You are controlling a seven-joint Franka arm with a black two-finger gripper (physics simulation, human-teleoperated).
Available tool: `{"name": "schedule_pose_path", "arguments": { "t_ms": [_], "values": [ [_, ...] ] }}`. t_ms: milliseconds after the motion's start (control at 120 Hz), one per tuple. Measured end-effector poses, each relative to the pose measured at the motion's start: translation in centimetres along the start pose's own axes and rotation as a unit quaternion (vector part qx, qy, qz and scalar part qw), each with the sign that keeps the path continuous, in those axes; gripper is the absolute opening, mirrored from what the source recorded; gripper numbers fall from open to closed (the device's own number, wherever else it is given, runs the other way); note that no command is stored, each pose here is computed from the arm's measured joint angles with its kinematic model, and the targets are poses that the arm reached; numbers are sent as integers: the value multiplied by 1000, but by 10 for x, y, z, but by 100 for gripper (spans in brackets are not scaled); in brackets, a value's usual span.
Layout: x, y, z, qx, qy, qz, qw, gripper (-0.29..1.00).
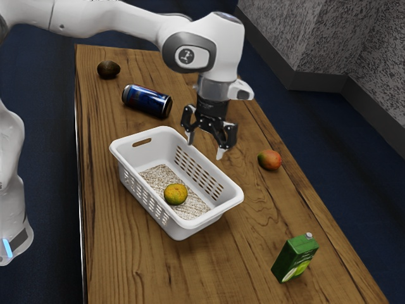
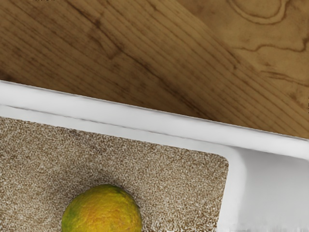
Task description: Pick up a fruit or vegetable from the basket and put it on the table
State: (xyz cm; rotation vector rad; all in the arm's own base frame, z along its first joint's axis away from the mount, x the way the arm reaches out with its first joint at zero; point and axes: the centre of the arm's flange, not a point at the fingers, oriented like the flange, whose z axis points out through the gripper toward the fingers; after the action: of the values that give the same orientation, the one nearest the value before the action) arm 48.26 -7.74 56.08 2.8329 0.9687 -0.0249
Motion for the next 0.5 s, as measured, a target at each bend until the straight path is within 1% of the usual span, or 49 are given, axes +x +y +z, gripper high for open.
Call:
{"name": "schedule_pose_path", "arguments": {
  "t_ms": [83,167,308,442,500],
  "values": [
    [-5,-4,8,3,-3,40,999,70],
    [-18,-20,17,7,-10,71,997,70],
    [-49,-30,22,11,-5,120,993,70],
    [-58,-31,45,23,-24,153,988,69],
    [-58,-28,55,21,-36,162,986,69]
  ]
}}
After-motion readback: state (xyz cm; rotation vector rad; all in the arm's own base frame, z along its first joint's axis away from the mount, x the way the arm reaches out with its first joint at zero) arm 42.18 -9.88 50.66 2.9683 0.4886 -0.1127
